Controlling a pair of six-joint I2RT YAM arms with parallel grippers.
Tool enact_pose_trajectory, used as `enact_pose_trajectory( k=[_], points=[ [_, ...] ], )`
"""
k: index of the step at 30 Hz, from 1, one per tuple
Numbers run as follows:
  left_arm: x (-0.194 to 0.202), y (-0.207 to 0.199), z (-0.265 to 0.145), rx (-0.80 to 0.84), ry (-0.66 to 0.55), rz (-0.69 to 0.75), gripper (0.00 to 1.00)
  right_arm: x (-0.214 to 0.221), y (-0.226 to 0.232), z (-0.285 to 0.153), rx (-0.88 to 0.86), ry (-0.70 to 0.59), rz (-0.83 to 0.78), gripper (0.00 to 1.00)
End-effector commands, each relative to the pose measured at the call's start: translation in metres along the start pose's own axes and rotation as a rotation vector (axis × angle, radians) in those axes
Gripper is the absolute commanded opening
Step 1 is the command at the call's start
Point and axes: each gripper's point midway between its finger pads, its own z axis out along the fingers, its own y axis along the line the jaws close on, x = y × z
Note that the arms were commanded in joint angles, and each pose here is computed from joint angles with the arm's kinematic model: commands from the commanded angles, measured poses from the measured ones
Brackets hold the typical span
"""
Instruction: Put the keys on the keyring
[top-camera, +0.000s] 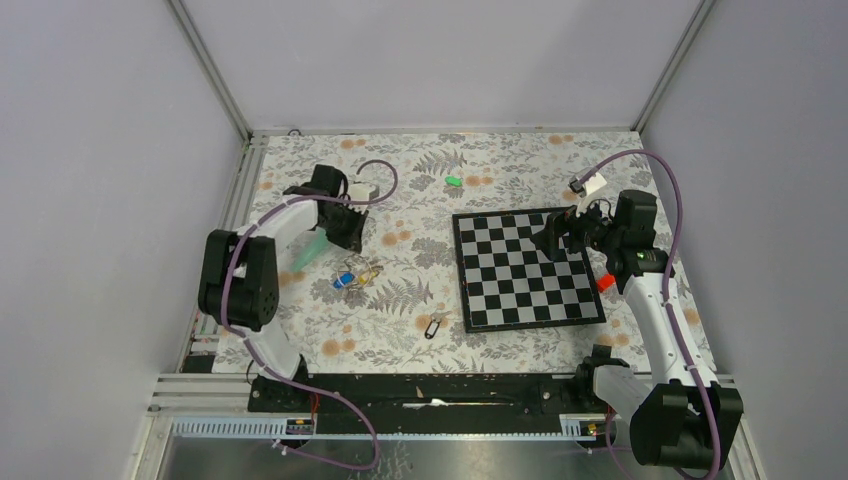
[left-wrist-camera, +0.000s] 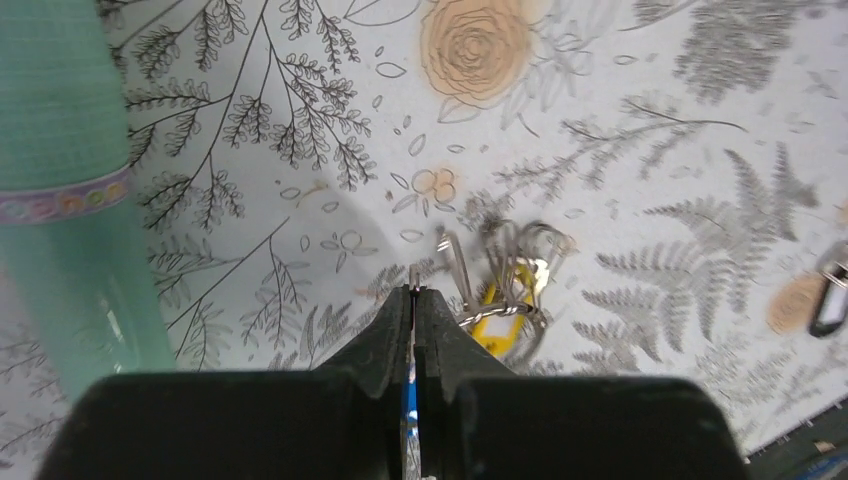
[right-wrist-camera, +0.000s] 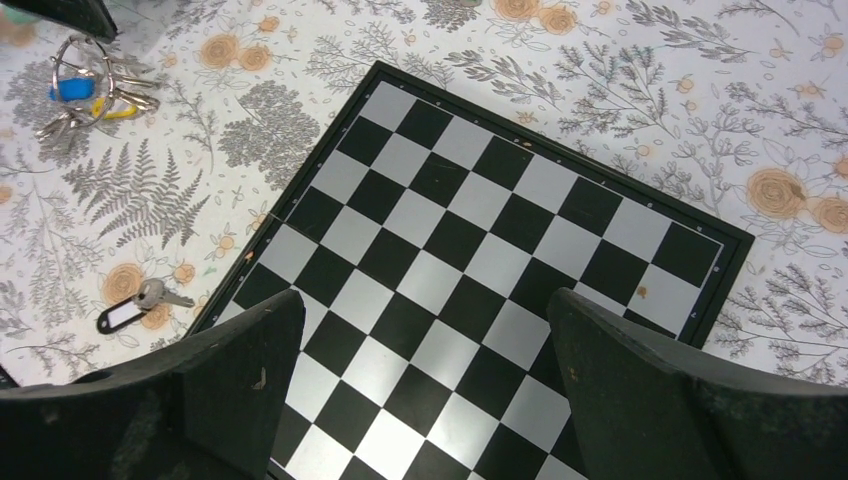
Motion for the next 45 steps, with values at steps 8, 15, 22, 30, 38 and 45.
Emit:
enact_pose_trajectory(
  k=[8, 15, 22, 30, 38, 45],
  points=[
    [-0.055, -0.096, -0.110, 0.413, -0.411, 0.301, 0.00, -0.047, 0.041, -0.005, -0.240, -0.059, -0.054, 0.99],
    [-0.058, -0.157, -0.127, 0.595, -0.459, 0.447, 0.00, -0.079, 0.102, 0.013, -0.517, -0.134, -0.060, 0.99],
    [-0.071, -0.200, -0.142, 0.670, -0.522, 0.581, 0.00, -0.089, 0.153, 0.028, -0.752, -0.162, -0.034, 0.81],
    [-0.096, -0.238, -0.162, 0.710, -0.668, 0.714, 0.00, -0.085, 0.190, 0.041, -0.887, -0.125, -0.042, 0.61],
    [-0.107, -0.254, -0.161, 0.750, -0.701, 0.718, 0.00, -0.082, 0.209, 0.054, -0.960, -0.093, -0.052, 0.46],
    [-0.106, -0.260, -0.154, 0.769, -0.695, 0.709, 0.00, -0.079, 0.212, 0.061, -0.967, -0.075, -0.062, 0.36]
  ],
)
